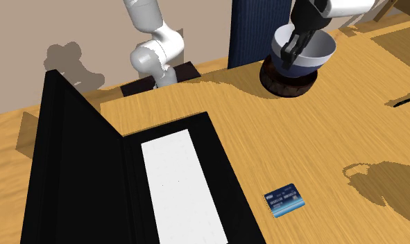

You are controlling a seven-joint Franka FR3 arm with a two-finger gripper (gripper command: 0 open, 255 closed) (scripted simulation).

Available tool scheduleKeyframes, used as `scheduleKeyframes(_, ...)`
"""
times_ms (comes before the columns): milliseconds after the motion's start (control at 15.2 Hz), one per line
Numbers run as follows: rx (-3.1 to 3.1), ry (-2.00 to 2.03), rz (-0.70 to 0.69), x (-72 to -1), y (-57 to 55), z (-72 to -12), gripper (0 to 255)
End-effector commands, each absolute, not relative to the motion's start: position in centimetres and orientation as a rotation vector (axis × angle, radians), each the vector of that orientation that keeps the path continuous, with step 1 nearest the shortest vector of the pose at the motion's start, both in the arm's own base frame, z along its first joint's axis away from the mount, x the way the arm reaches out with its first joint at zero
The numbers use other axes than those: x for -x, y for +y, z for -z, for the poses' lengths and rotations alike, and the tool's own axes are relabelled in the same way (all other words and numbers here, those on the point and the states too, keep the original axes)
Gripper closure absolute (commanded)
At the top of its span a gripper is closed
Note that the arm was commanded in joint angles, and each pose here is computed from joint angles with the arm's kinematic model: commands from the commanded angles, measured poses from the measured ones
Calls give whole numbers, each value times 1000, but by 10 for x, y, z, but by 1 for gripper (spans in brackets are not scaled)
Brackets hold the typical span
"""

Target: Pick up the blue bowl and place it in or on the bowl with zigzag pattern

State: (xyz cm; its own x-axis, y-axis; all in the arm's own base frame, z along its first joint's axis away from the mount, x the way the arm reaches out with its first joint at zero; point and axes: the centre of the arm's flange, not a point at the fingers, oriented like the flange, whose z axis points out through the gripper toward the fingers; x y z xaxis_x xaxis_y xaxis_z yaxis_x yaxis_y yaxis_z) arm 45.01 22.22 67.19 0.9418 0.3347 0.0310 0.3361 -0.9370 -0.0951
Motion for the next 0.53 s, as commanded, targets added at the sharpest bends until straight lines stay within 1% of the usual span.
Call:
scheduleKeyframes(0, 2997, -519, 23, -450, 222, -671, 255)
scheduleKeyframes(264, 2997, -519, 23, -450, 222, -671, 255)
scheduleKeyframes(330, 2997, -519, 23, -450, 222, -671, 0)
scheduleKeyframes(462, 2997, -519, 23, -450, 222, -671, 0)
